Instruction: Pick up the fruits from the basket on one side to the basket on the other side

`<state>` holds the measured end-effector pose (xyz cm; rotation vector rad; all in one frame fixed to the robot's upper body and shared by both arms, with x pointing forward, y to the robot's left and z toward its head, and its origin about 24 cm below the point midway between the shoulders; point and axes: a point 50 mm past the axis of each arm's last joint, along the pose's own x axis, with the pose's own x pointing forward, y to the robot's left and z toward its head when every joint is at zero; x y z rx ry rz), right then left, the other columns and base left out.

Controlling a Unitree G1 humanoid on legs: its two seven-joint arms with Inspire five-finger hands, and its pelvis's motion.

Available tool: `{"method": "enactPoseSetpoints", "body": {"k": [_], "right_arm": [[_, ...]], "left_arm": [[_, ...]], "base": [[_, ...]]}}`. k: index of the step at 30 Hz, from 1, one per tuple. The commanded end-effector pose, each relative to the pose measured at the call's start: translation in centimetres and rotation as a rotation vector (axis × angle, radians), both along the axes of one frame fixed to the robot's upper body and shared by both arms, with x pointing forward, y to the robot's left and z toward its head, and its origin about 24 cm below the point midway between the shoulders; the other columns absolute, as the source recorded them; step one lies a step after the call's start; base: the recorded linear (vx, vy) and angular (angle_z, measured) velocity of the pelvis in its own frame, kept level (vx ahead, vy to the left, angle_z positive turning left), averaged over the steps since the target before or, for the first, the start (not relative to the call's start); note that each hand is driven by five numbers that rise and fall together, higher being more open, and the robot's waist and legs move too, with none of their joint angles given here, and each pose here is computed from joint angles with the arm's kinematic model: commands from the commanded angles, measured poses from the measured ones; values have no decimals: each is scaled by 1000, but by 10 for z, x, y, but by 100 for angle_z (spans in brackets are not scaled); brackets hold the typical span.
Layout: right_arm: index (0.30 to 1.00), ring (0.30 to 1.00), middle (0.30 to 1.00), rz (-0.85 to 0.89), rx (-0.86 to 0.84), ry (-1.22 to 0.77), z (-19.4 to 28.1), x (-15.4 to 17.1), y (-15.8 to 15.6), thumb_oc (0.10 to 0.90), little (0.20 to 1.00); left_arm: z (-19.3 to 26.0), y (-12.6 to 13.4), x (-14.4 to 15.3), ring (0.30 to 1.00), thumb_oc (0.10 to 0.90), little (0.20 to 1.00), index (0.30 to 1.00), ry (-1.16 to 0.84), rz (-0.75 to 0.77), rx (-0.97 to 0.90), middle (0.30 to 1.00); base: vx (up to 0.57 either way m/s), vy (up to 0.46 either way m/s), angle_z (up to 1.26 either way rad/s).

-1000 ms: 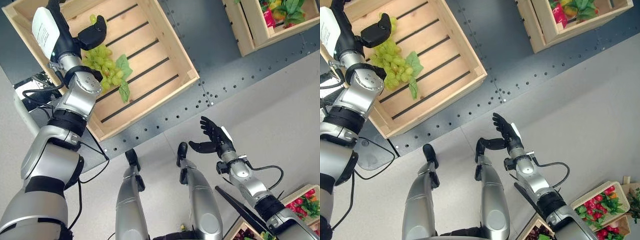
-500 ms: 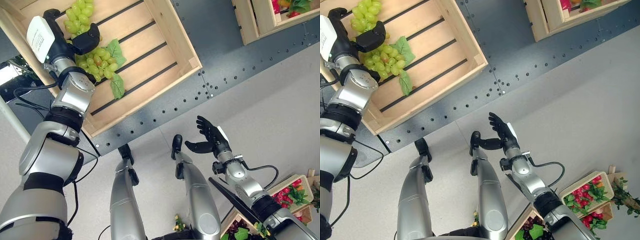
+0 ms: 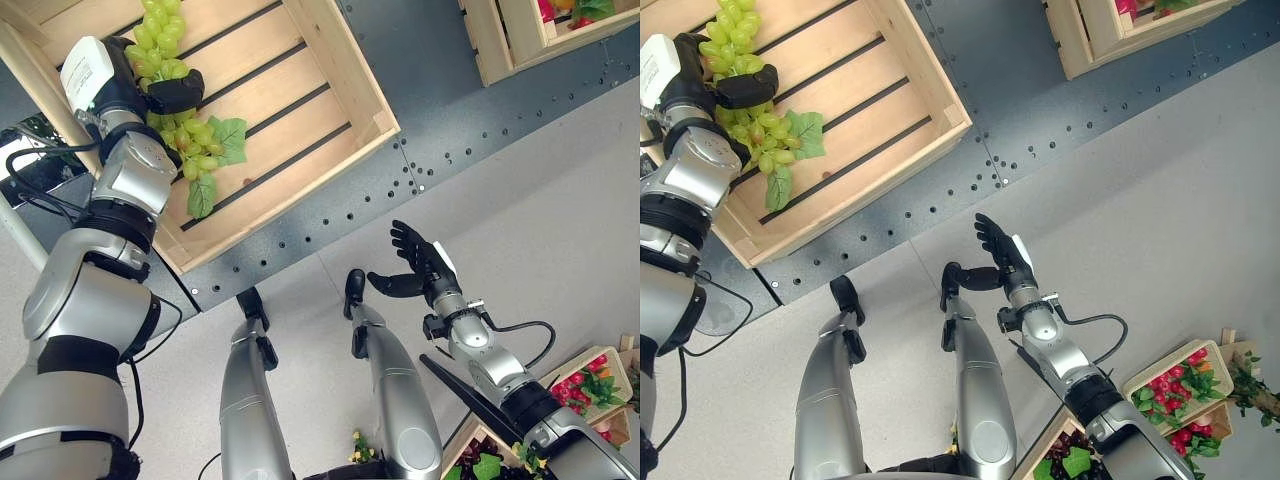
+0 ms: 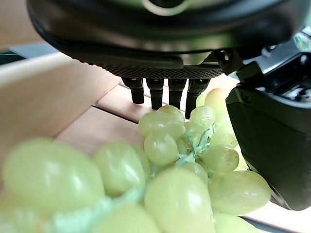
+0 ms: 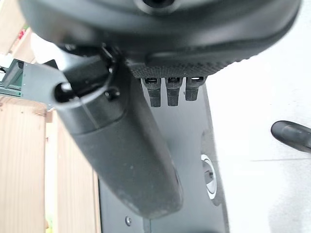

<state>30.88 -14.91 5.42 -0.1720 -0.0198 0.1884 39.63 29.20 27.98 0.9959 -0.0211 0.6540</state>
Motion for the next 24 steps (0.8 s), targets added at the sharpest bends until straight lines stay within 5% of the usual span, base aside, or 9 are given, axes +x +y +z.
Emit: {"method": "enactPoseSetpoints", "body": {"k": [1, 2, 11, 24], "right_arm": [[900, 900, 900, -64, 62, -125, 30, 1, -14, 800, 900], [900, 900, 900, -69, 55, -131, 32, 2, -17, 800, 900], [900, 900, 900, -114, 57, -139, 34, 1, -33, 800, 900], [900, 900, 900, -136, 69, -133, 25, -5, -33, 800, 900]], "left_arm": [[-55, 6, 2, 900, 800, 900, 900, 371, -22, -46, 900], [-55, 10, 0, 300, 400, 300, 300, 434, 12, 44, 300], [-46, 24, -6, 300, 400, 300, 300, 479, 88, 169, 300], [-22, 26, -10, 300, 400, 300, 300, 90, 96, 147, 300]], "base": [[-6, 24, -10], [-7, 31, -10], [-4, 11, -7], [-2, -4, 0]]}}
